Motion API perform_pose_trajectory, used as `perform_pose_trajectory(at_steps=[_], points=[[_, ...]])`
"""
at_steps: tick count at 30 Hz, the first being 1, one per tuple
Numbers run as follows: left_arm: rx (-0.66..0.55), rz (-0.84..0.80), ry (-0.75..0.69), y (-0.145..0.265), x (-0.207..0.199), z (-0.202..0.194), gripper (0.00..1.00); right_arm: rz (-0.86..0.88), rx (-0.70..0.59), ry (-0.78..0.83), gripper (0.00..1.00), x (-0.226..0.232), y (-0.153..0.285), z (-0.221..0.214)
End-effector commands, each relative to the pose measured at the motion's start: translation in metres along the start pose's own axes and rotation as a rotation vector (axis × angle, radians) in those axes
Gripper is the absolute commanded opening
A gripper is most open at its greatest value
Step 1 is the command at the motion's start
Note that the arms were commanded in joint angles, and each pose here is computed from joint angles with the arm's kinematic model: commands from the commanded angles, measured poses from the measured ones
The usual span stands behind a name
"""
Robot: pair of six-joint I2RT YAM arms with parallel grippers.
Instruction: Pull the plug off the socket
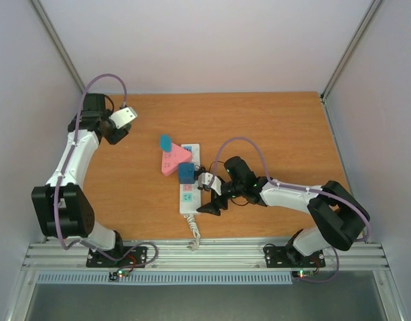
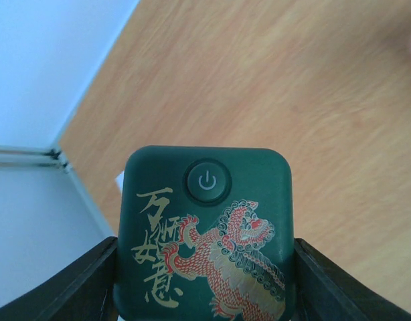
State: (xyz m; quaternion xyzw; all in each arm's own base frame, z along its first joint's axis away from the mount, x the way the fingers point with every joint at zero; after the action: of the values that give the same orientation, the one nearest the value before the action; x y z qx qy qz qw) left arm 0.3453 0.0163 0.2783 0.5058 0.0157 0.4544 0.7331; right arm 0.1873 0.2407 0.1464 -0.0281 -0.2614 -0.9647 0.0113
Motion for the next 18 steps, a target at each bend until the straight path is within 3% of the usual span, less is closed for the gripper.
perform_pose_trajectory(at_steps=[1, 18], points=[[0.041, 0.232, -0.079, -0.007, 0.039, 0.013, 0.21, 0.018, -0.028, -0.012, 0.91, 0.004, 0.010, 0.018], [0.196, 0.371, -0.103, -0.116, 0.068, 0.025, 0.22, 0.001, -0.020, -0.055, 0.95, 0.015, 0.033, 0.037]])
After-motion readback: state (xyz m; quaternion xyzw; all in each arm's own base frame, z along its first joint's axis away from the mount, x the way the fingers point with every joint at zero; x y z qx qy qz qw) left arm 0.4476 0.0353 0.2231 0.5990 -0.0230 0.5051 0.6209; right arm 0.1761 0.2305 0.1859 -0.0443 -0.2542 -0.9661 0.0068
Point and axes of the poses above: each gripper's point midway between its finger pads, its own y axis back along the fingers, its own x axis along the line the jaws close on, z = x × y, the point moved 10 cm from there along y, back along the fingers, and after that the axes turned 3 degrees about y, right-handed, at the moved point
